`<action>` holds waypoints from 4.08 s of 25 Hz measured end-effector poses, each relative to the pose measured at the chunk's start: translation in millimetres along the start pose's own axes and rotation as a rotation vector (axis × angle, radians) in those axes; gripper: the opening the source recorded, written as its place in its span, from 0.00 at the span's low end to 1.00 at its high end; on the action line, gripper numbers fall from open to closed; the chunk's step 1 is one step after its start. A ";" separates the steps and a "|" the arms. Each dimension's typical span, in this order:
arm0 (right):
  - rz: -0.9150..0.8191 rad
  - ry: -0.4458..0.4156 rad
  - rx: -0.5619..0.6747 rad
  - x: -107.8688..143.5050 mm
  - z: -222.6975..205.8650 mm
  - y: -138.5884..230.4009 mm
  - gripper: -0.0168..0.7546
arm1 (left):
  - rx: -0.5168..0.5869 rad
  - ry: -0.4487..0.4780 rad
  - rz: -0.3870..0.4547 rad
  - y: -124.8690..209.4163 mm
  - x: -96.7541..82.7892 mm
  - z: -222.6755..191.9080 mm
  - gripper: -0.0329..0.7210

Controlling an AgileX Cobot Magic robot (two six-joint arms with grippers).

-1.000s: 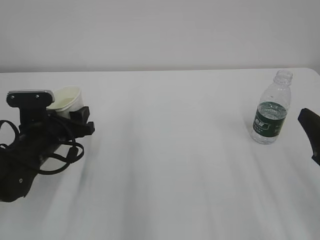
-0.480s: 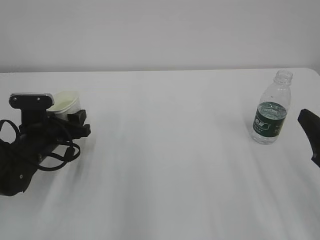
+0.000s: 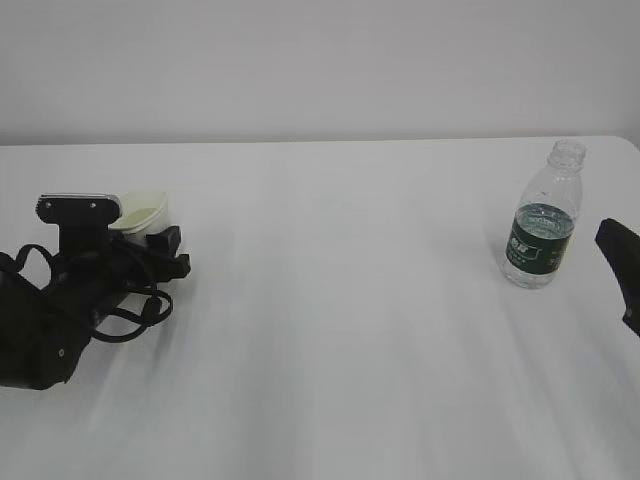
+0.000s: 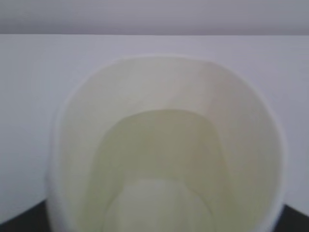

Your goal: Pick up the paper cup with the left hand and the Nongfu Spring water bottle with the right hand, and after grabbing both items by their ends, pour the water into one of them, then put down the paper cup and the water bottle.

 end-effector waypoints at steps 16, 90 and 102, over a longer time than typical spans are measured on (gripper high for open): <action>0.002 0.000 0.000 0.0 0.0 0.0 0.79 | -0.005 -0.007 0.001 3.3 1.9 -0.9 0.91; 0.131 0.036 0.009 -31.8 -25.0 -103.3 0.79 | -0.026 0.140 -0.035 -185.5 -49.6 123.2 0.81; 0.094 0.146 0.066 -40.5 46.6 -125.3 0.79 | 0.018 0.166 -0.027 -209.9 -51.9 175.9 0.81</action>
Point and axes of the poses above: a point on each arm's last joint axis where the gripper is mounted, z pointing back along that axis away from the gripper, x along the wrist's bending axis when the last joint is at zero, y = z × x, the point moved 3 cm from there along -z, pointing out along that axis toward the gripper, and after that the axes turned 8 degrees about z, right-handed, at the moved point
